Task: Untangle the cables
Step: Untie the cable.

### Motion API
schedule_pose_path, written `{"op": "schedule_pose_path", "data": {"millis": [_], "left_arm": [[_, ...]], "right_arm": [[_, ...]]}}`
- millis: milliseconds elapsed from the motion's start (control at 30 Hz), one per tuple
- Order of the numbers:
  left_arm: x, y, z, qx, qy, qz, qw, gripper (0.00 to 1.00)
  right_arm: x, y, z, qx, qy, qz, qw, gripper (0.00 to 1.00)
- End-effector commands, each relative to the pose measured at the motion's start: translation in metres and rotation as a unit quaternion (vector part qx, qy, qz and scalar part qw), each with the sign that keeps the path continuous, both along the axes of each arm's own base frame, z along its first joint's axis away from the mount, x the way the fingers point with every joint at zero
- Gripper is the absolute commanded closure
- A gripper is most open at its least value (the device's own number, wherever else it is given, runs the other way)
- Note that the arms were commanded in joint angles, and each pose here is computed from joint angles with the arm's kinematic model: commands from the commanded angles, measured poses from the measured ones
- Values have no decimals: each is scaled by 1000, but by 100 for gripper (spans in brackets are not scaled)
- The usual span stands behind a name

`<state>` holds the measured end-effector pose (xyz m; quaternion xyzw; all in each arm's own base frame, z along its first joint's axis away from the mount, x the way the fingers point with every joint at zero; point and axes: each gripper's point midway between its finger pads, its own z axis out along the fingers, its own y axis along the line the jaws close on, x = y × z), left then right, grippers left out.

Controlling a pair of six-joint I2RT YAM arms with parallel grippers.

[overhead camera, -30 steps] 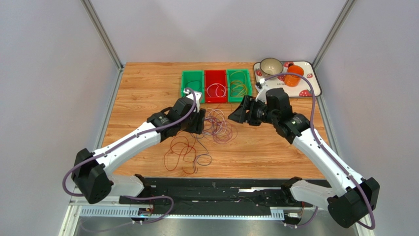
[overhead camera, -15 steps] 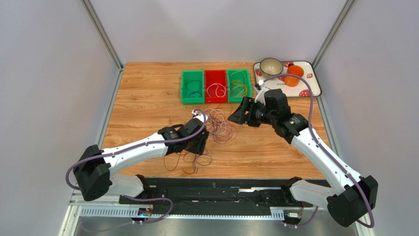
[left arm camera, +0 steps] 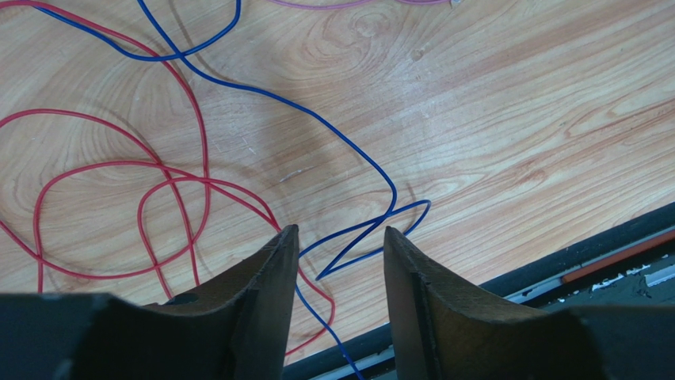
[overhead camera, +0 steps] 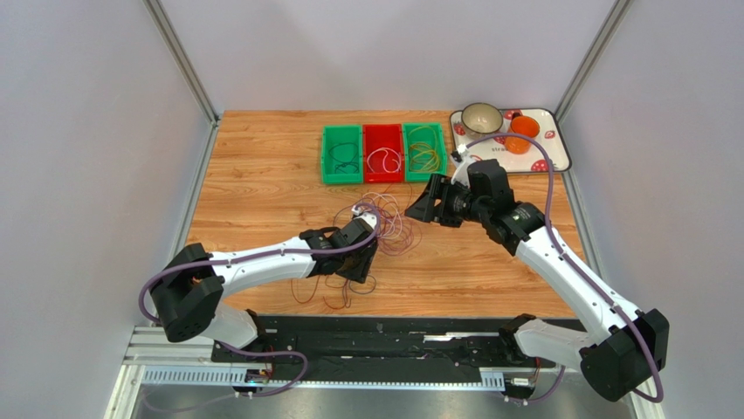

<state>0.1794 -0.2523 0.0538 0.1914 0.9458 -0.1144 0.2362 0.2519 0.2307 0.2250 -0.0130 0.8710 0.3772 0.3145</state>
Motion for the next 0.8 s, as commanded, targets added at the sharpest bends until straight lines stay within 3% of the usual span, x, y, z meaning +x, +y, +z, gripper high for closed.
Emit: {"op": "schedule_pose_path", "data": {"millis": [0, 100, 267, 500, 767], "left_arm": [[3, -14, 3, -18, -2, -3, 1000, 50], [5, -15, 1, -13, -4, -2, 1000, 62], [12, -20, 18, -14, -18, -6, 1000, 100], [22, -23, 83, -35, -61, -16, 997, 100], [32, -22, 205, -103, -154, -33, 982, 100]], "right_arm": [[6, 3, 5, 6, -19, -1, 1000, 33], [6, 4, 3, 7, -15, -1, 1000, 33], [6, 5, 1, 8, -13, 1, 1000, 34], [6, 7, 2, 11, -13, 4, 1000, 34], [7, 11, 0, 17, -10, 7, 1000, 34]]}}
